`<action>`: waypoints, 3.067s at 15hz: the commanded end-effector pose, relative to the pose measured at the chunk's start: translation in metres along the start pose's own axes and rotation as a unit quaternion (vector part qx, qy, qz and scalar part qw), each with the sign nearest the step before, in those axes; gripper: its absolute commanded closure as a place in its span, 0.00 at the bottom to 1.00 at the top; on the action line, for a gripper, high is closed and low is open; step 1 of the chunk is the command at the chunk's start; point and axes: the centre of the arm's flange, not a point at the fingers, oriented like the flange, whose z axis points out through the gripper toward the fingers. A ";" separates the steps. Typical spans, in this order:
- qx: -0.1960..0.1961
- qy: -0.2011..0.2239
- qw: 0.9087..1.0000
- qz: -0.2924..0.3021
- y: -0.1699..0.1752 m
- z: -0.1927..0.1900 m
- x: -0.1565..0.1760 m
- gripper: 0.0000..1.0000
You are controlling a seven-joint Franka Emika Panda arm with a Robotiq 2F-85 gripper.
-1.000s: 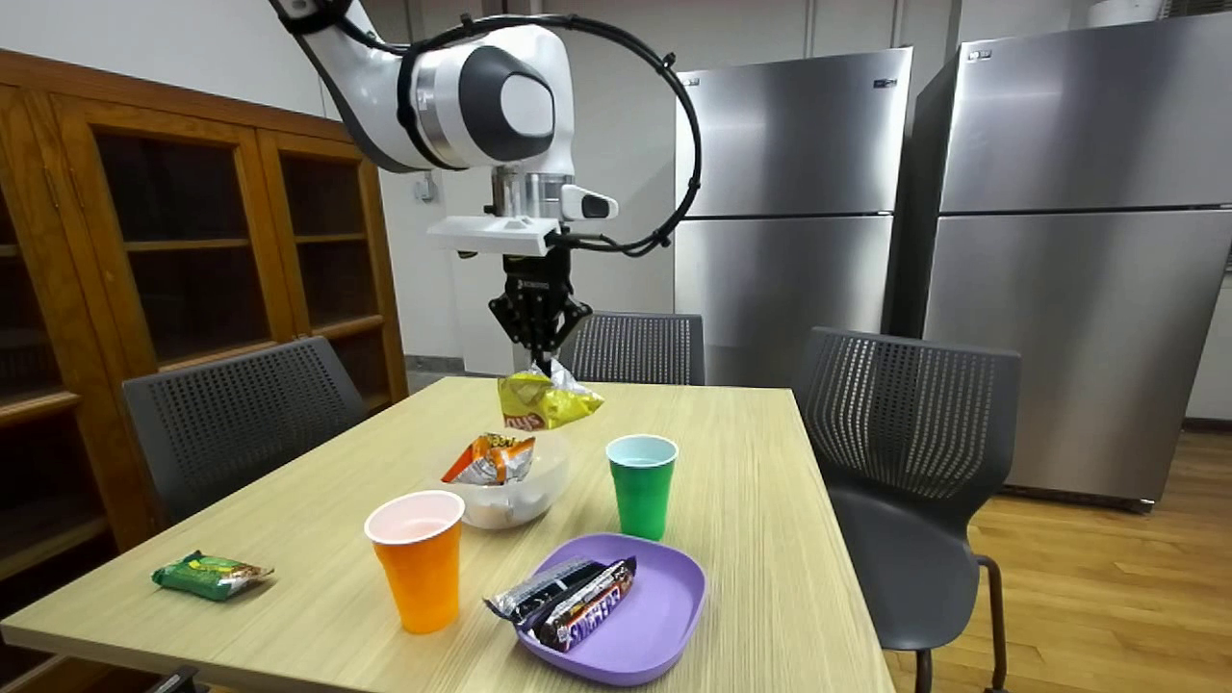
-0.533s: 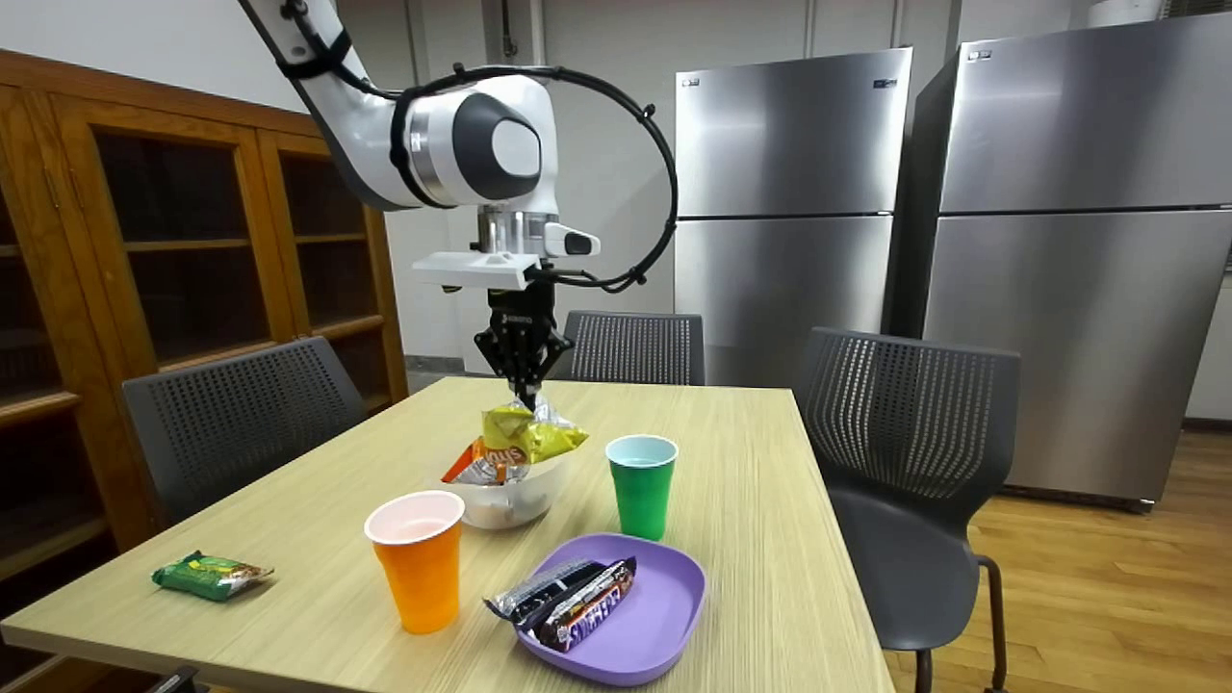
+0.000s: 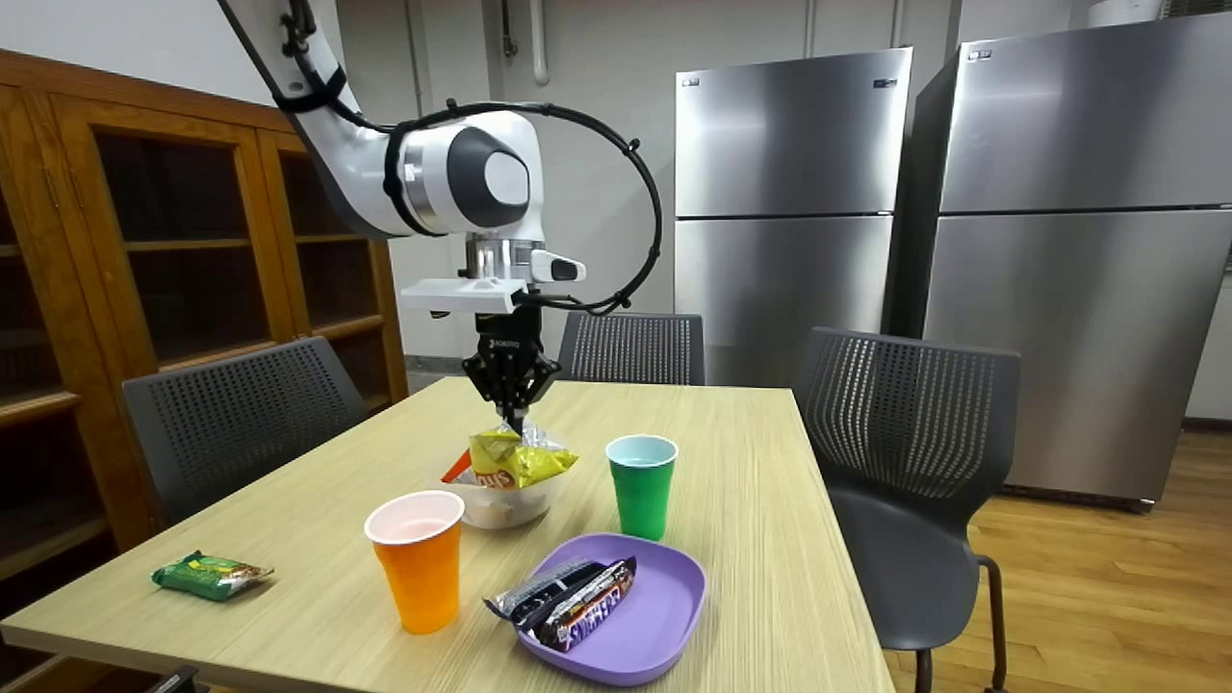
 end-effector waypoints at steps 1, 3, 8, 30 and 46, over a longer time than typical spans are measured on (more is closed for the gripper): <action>-0.011 0.002 1.000 0.001 -0.014 -0.007 0.009 1.00; -0.008 0.008 1.000 -0.004 -0.018 -0.013 0.010 1.00; -0.003 0.023 1.000 -0.006 -0.027 -0.023 0.020 1.00; 0.006 0.053 0.999 0.009 -0.031 -0.055 0.011 0.00; -0.001 0.073 0.997 -0.006 -0.018 -0.085 -0.031 0.00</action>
